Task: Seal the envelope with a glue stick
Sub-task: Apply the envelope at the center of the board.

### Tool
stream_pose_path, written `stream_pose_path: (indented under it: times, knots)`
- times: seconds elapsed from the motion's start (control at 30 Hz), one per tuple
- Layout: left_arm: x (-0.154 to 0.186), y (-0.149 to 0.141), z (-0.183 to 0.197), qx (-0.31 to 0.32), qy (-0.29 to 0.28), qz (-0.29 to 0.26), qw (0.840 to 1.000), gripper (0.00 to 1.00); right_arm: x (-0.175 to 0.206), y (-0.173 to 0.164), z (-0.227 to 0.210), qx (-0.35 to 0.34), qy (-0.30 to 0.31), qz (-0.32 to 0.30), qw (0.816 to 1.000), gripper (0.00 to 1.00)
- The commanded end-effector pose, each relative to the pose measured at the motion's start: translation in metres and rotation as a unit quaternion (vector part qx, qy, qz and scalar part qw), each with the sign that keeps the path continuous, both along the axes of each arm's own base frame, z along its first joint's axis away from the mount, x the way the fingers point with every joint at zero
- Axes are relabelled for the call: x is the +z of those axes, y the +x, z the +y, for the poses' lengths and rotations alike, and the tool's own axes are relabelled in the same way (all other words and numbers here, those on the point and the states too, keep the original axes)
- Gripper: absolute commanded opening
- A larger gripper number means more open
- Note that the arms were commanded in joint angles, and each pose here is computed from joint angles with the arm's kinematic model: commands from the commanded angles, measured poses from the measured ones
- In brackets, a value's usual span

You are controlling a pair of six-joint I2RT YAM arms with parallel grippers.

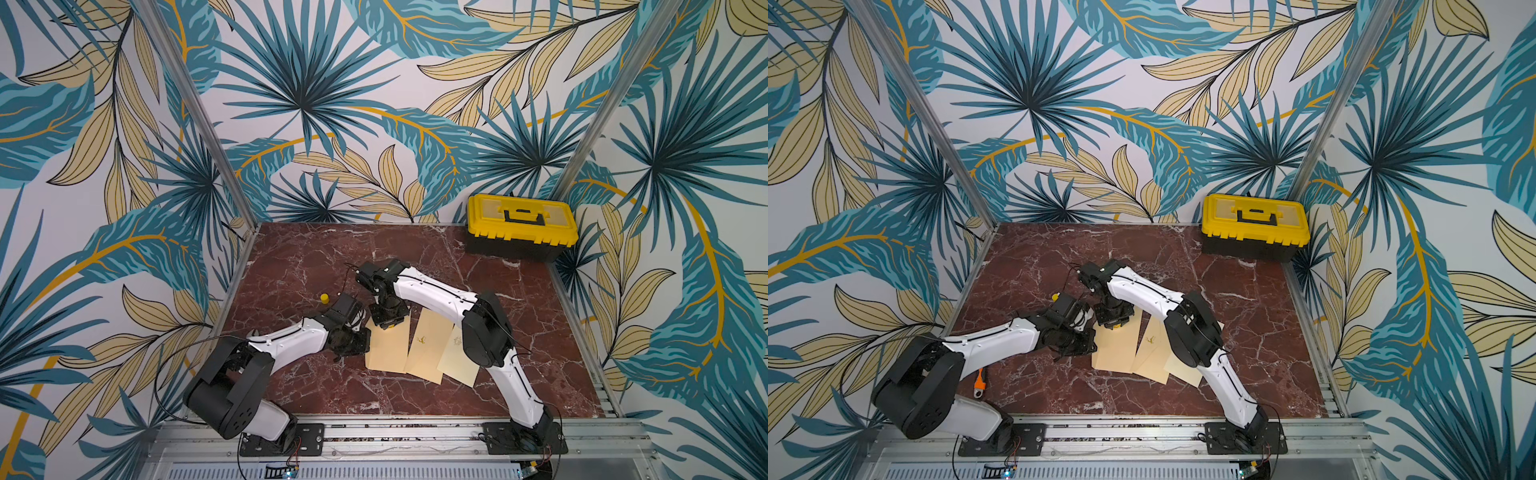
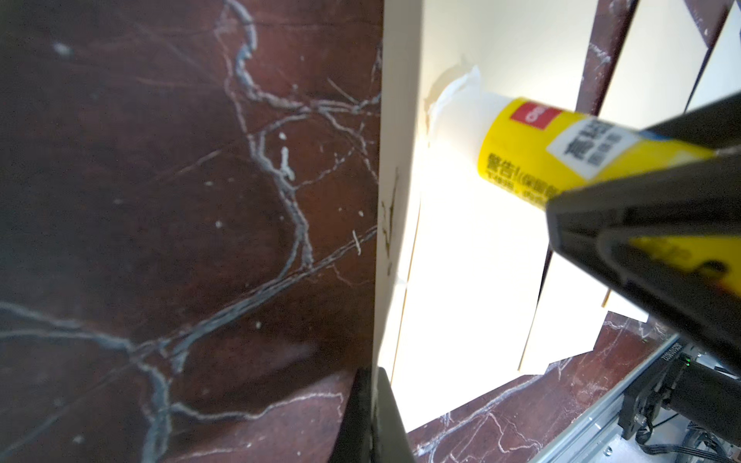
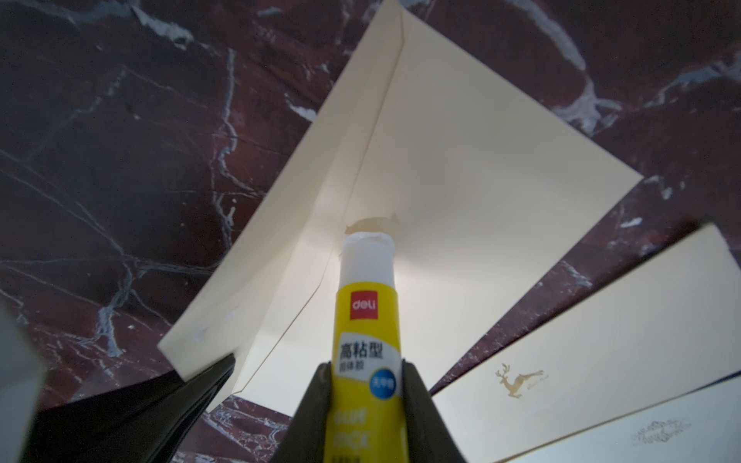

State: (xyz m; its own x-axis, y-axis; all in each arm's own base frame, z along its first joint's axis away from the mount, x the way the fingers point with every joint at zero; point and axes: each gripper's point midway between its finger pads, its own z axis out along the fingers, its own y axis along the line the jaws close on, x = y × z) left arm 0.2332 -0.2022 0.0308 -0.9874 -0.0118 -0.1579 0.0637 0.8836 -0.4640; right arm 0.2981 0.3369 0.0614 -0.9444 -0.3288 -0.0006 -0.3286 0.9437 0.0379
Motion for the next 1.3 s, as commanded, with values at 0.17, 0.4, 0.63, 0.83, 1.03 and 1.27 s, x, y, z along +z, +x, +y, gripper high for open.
stream_pose_path:
  times: [0.17, 0.4, 0.63, 0.83, 1.03, 1.27]
  knots:
    - [0.002, 0.001, 0.001, -0.001, 0.005, -0.004, 1.000, 0.00, 0.000, -0.048, -0.009, 0.024, 0.000, 0.079, 0.997, 0.00]
    - [0.002, -0.001, 0.001, -0.006, 0.003, -0.002, 1.000, 0.00, -0.013, -0.024, -0.013, 0.012, -0.035, 0.031, 0.999, 0.00]
    - [0.004, -0.003, 0.001, -0.007, 0.003, -0.003, 1.000, 0.00, -0.023, 0.009, -0.007, -0.005, -0.047, -0.020, 0.999, 0.00]
    - [0.003, -0.003, 0.002, -0.007, 0.002, -0.003, 1.000, 0.00, -0.028, 0.016, -0.004, -0.006, -0.040, -0.025, 0.999, 0.00]
    - [0.004, -0.001, 0.005, -0.002, 0.012, -0.009, 1.000, 0.00, -0.005, 0.001, -0.003, 0.000, -0.015, -0.007, 1.000, 0.00]
    - [0.004, 0.000, 0.006, 0.000, 0.014, -0.008, 1.000, 0.00, 0.003, -0.034, -0.002, 0.014, 0.007, 0.045, 0.999, 0.00]
